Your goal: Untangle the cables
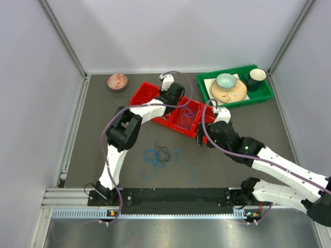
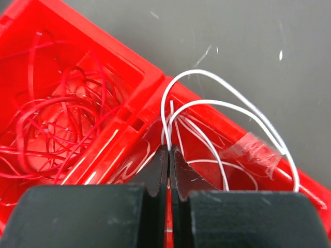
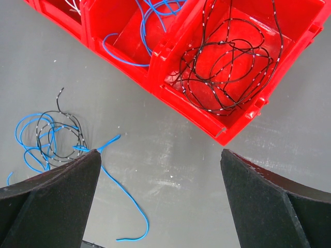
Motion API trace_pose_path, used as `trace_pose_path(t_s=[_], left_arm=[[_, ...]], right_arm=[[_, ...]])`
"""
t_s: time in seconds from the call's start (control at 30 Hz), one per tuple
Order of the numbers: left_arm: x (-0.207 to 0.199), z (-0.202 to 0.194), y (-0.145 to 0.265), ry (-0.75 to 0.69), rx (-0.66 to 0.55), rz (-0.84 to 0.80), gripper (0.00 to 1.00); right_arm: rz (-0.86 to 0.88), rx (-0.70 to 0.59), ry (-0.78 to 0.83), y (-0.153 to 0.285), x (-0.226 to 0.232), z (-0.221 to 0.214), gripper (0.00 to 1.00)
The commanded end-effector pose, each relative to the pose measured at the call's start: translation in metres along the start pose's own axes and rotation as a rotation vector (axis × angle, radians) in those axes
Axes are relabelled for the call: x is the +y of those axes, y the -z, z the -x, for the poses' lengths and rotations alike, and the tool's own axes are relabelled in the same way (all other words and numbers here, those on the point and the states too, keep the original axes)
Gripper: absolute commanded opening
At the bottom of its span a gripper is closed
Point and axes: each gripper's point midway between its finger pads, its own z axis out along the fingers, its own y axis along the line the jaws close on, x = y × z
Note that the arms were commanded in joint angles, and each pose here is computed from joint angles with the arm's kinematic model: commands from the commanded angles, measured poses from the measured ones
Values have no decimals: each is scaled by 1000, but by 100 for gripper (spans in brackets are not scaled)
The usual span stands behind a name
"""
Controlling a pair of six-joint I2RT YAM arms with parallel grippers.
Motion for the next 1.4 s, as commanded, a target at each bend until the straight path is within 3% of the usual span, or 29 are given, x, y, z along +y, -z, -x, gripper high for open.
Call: trace_pose_path(t_s=[0.0,0.13,0.2,0.47,0.7,0.83,0.9,0.97,1.0,1.2,1.37], left_arm=[[-9,7,0,-28,25,-55,1],[-10,28,19,-21,6,-111,33],[-8,34,26,-21,-4,-119,44],[-12,82,86,-112,-113,-156,50],[-9,103,108,-89,-132,-178,57],[9,107,149,-29,-104,-239,57],[20,76,160,-55,-46,-274,58],[32,76,185,-5,-33,-329,58],[45,45,186,-38,29,-322,58],[66,-18,236,18,176,-454,60],[69,-76,264,-3,327,-485,75]], right_arm=[[8,-33,-18,3,3,7,97],[11,-41,-17,4,4,11,97],[14,-45,-22,4,5,13,97],[35,-43,-32,7,10,15,96],[57,-45,-54,12,12,15,96],[43,-53,-60,15,6,15,96],[34,-59,-65,15,4,15,96],[26,-56,-65,14,3,14,96],[29,-52,-66,13,4,13,96],[22,0,-39,0,9,2,96],[57,7,-50,-4,19,2,97]])
